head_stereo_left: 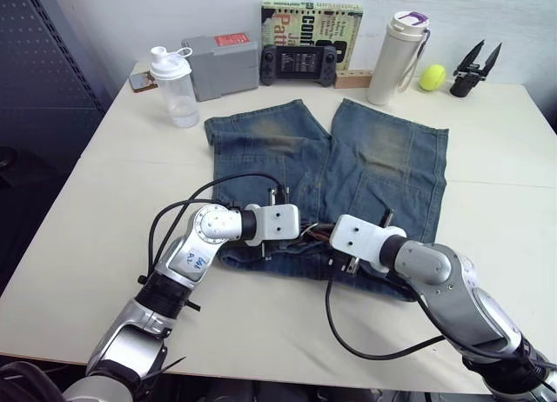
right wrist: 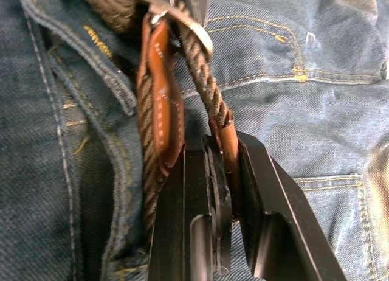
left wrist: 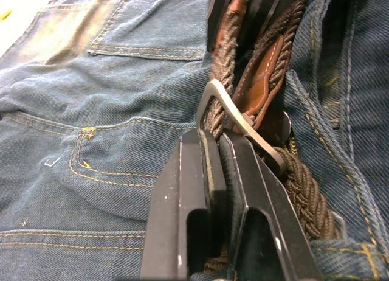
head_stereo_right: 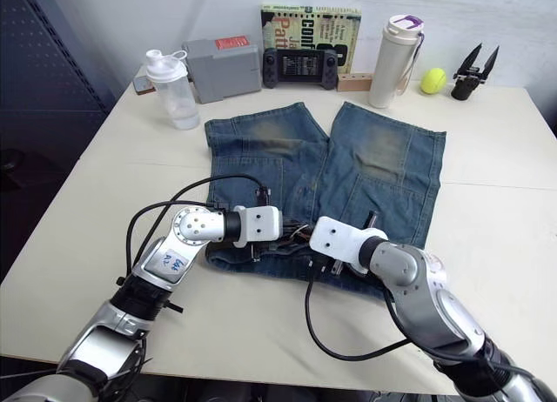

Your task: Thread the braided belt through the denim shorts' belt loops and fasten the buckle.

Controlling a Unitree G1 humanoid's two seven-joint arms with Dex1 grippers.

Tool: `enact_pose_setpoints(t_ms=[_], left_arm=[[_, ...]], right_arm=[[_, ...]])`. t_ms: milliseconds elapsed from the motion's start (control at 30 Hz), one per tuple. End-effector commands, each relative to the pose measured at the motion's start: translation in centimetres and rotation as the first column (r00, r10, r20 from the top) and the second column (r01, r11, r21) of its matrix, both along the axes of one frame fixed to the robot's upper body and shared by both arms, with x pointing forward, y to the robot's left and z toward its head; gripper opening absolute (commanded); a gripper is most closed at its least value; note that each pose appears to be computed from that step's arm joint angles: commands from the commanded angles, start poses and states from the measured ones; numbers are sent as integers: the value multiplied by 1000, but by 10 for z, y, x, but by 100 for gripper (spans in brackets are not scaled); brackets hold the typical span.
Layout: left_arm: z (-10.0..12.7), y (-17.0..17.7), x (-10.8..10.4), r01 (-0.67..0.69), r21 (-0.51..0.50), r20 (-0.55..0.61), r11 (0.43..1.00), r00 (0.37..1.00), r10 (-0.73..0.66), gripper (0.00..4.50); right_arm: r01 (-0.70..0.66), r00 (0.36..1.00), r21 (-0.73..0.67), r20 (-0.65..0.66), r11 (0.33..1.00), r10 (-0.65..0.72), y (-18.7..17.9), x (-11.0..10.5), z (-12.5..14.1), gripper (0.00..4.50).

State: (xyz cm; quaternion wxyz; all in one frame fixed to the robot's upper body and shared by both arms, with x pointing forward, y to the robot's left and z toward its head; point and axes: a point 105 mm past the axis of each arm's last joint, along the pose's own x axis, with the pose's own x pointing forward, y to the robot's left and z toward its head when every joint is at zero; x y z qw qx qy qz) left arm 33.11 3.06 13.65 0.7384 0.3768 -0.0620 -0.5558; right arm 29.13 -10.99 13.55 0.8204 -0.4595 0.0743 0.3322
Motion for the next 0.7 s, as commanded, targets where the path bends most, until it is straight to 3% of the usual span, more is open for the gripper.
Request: enact_pose_setpoints(t_ms=[33, 67, 133, 267, 400, 433, 500, 633, 700], left_arm=[[9, 6, -9, 1, -52, -12, 999, 1000, -1, 193], [12, 10, -10, -10, -67, -19, 998, 1000, 9, 204], [26, 24, -17, -21, -137, -51, 990, 999, 14, 289], [51, 56, -24, -100, -316, -188, 943, 981, 42, 289], [50, 83, -25, -189, -373, -303, 908, 950, 73, 289], [50, 86, -25, -204, -397, -326, 895, 943, 70, 237], [48, 90, -26, -225, -427, -363, 876, 930, 62, 176], [20, 85, -34, -204, -336, -414, 919, 909, 50, 9], [1, 82, -33, -207, -261, -427, 943, 901, 79, 9]], right_arm=[[17, 1000, 12, 22, 1000, -18, 0, -2, 3, 0], [20, 1000, 14, 24, 1000, -20, 0, -2, 3, 0], [23, 999, 17, 37, 1000, -24, -2, -3, 4, 0], [37, 997, 44, 68, 998, -40, -6, -3, 9, 0], [38, 995, 39, 90, 999, -41, -10, -2, 11, 0], [39, 995, 45, 90, 998, -43, -10, -2, 11, 0], [38, 995, 46, 95, 998, -42, -11, -2, 12, 0], [43, 994, 52, 101, 998, -48, -13, -1, 13, 0], [47, 993, 51, 105, 998, -52, -15, -2, 14, 0]])
